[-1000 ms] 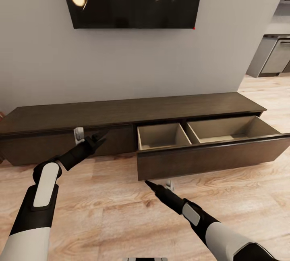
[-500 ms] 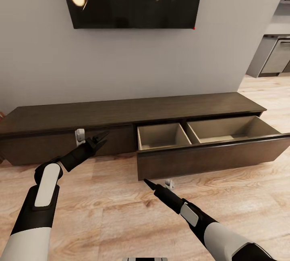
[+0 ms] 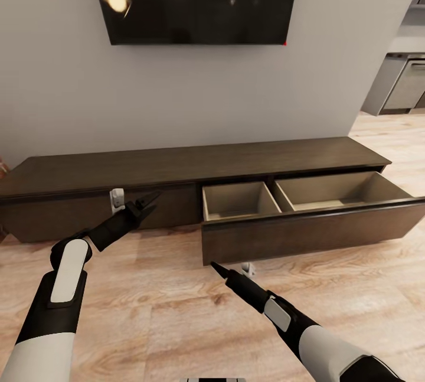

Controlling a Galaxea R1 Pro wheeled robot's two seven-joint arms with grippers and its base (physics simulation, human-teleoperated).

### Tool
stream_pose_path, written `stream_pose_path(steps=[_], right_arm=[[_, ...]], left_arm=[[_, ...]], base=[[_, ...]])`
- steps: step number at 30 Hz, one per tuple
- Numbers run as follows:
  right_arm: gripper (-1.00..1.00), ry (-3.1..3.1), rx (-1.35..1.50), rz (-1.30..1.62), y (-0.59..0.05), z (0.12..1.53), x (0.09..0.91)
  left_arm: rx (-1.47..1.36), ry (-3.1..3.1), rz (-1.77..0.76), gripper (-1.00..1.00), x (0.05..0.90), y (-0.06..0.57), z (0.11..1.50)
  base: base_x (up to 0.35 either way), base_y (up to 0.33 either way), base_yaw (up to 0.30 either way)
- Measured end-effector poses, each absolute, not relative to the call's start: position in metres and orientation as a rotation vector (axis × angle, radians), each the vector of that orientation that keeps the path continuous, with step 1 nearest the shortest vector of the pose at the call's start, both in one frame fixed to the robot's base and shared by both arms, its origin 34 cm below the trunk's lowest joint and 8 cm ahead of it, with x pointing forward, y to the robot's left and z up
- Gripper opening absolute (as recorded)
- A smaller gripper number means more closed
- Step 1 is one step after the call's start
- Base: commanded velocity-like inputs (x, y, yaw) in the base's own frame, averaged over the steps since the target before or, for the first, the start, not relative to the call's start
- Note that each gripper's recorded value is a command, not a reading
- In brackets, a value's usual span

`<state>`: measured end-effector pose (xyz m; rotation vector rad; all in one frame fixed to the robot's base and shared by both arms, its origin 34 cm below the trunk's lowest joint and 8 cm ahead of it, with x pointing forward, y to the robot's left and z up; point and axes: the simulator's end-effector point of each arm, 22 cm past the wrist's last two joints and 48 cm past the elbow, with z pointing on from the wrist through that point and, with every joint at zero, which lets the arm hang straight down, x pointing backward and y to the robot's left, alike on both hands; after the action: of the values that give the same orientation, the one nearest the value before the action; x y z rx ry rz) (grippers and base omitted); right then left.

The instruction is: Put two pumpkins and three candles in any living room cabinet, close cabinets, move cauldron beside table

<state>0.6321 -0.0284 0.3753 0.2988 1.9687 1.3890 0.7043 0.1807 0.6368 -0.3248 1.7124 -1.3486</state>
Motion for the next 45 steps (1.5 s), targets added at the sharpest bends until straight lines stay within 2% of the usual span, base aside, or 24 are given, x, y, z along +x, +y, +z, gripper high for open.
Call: stream_pose_path(steps=[17,33,45], right_arm=[[1.00,1.973,0.302,1.382,-0.029,0.376,0.632],[1.00,1.956,0.289,1.376,-0.030,0.385,0.634],[1.00,1.945,0.277,1.373,-0.030,0.393,0.635]], left_arm=[[-0.320,1.707,-1.349,1.00,0.703,0.181,0.641],[-0.307,1.693,-1.347,1.00,0.701,0.181,0.651],[-0.296,1.680,-1.346,1.00,0.699,0.181,0.661]], base=[[0.000,0.000,0.032],[-0.005,0.000,-0.154],[-0.261,0.000,-0.158]])
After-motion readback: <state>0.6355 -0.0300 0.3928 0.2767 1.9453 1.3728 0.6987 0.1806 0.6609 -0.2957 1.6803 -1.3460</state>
